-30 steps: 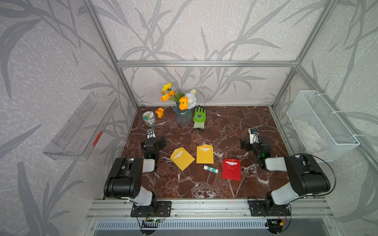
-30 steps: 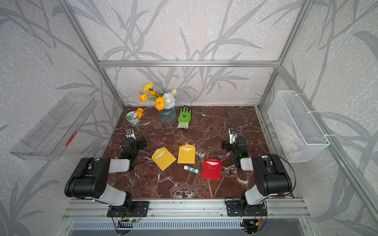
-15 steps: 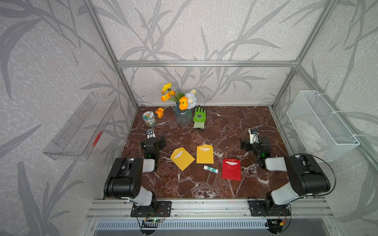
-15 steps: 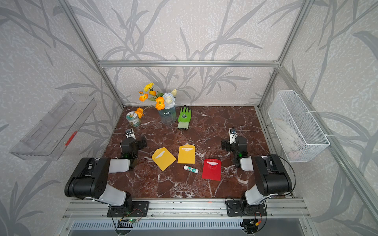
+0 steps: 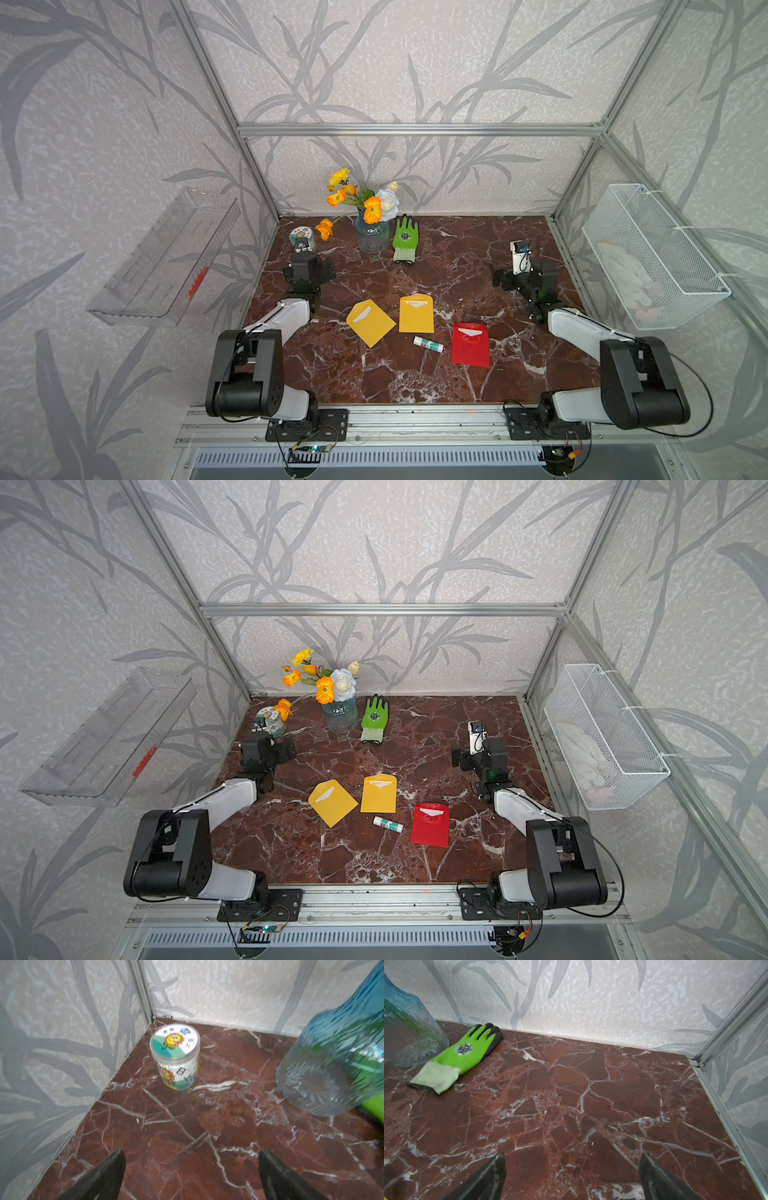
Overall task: Seal the envelope with a glue stick
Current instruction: Pick up the glue stick from the center of the board.
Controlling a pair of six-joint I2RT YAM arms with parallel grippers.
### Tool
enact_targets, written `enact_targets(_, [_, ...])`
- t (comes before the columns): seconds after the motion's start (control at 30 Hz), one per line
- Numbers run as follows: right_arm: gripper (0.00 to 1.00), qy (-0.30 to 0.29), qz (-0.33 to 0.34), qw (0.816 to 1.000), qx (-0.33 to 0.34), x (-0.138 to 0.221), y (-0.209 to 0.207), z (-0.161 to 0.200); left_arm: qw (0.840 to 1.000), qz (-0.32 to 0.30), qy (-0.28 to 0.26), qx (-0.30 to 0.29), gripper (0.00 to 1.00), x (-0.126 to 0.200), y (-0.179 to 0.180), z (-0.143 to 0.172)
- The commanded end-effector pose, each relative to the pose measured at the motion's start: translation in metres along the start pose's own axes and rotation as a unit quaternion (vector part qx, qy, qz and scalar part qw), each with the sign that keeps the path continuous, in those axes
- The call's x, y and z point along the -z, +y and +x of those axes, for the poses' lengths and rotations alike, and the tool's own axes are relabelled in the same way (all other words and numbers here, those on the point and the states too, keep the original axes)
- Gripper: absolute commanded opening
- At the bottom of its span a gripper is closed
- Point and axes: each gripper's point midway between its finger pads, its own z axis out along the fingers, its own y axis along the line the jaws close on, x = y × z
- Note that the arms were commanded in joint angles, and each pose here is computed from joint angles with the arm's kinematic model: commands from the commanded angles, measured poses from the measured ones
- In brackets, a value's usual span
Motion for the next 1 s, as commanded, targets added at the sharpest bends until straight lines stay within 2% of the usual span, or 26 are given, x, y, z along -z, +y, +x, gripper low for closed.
enact_targets(0.0, [0.99,0.059,-0.024,0.997,-0.043,0.01,0.01,0.018,0.994,0.033,0.1,0.012,1.0,0.015,-0.013,0.04])
enact_targets(0.13, [0.99,0.084,-0.027,0.991,-0.096,0.025,0.013,0.011,0.988,0.102,0.116,0.017,1.0,0.031,-0.053,0.047])
enact_targets(0.27, [0.99,0.123,-0.039,0.978,-0.162,0.038,0.022,0.015,0.981,0.134,0.14,-0.008,1.0,0.053,-0.086,0.062])
enact_targets(0.4, [0.99,0.154,-0.057,0.963,-0.215,0.052,0.033,0.025,0.972,0.178,0.147,0.035,0.99,0.077,-0.105,0.077])
enact_targets(0.57, [0.99,0.178,-0.124,0.939,-0.267,0.069,0.069,0.033,0.961,0.223,0.142,0.078,0.98,0.109,-0.111,0.094])
enact_targets(0.83, [0.99,0.246,-0.216,0.929,-0.171,0.097,0.157,0.053,0.951,0.24,0.159,0.111,0.98,0.136,-0.105,0.112])
enact_targets(0.97, [0.99,0.263,-0.281,0.92,-0.08,0.114,0.2,0.064,0.951,0.236,0.164,0.117,0.98,0.139,-0.099,0.12])
